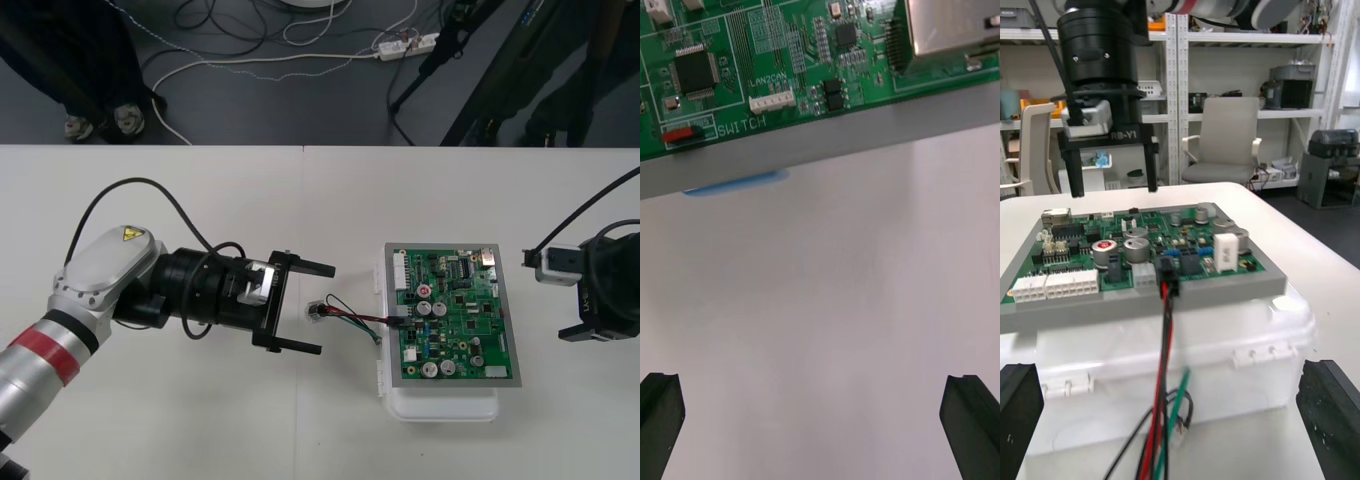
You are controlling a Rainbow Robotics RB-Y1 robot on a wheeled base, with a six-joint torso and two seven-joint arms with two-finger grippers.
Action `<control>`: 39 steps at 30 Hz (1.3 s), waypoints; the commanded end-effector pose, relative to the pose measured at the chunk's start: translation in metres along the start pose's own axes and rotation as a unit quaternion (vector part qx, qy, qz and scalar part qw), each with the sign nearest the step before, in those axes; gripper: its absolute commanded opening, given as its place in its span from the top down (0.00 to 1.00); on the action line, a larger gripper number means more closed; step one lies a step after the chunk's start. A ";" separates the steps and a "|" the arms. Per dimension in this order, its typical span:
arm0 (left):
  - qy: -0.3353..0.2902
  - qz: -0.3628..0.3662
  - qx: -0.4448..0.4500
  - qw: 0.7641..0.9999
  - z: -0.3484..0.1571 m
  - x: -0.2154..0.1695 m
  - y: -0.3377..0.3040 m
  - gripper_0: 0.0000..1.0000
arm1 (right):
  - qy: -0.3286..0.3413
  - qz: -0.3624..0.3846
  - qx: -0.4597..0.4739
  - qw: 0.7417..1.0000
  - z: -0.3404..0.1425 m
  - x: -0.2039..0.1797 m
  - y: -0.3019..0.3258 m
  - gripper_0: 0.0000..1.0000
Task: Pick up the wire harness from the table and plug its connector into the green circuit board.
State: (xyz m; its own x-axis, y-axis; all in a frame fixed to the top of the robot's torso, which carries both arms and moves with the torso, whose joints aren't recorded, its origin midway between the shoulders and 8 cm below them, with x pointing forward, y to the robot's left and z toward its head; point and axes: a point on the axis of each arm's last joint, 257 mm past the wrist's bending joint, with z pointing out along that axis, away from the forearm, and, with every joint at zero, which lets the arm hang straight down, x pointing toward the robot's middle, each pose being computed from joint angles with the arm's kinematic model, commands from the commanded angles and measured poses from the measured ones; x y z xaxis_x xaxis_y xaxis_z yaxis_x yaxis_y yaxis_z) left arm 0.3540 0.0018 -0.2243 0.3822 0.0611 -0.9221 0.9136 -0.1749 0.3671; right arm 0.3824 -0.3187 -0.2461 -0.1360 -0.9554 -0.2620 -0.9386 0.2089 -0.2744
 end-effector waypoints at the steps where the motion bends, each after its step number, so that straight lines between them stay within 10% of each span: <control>1: 0.025 -0.003 -0.024 0.999 -0.043 -0.003 -0.006 0.00 | -0.004 0.016 0.014 1.000 -0.030 0.025 -0.008 0.00; 39: 0.244 -0.063 -0.016 0.967 -0.256 -0.060 -0.066 0.00 | -0.244 -0.096 0.044 0.964 -0.139 -0.031 0.005 0.00</control>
State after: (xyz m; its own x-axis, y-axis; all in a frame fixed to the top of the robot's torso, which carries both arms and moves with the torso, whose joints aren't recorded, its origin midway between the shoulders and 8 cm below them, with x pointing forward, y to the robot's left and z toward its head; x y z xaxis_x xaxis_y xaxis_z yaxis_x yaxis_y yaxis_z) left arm 0.3330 0.2420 -0.1738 0.3083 0.4948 -0.8125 0.9432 -0.0478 0.3288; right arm 0.3393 -0.3053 -0.1255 0.1924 -0.7658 -0.6136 -0.9084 0.0976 -0.4067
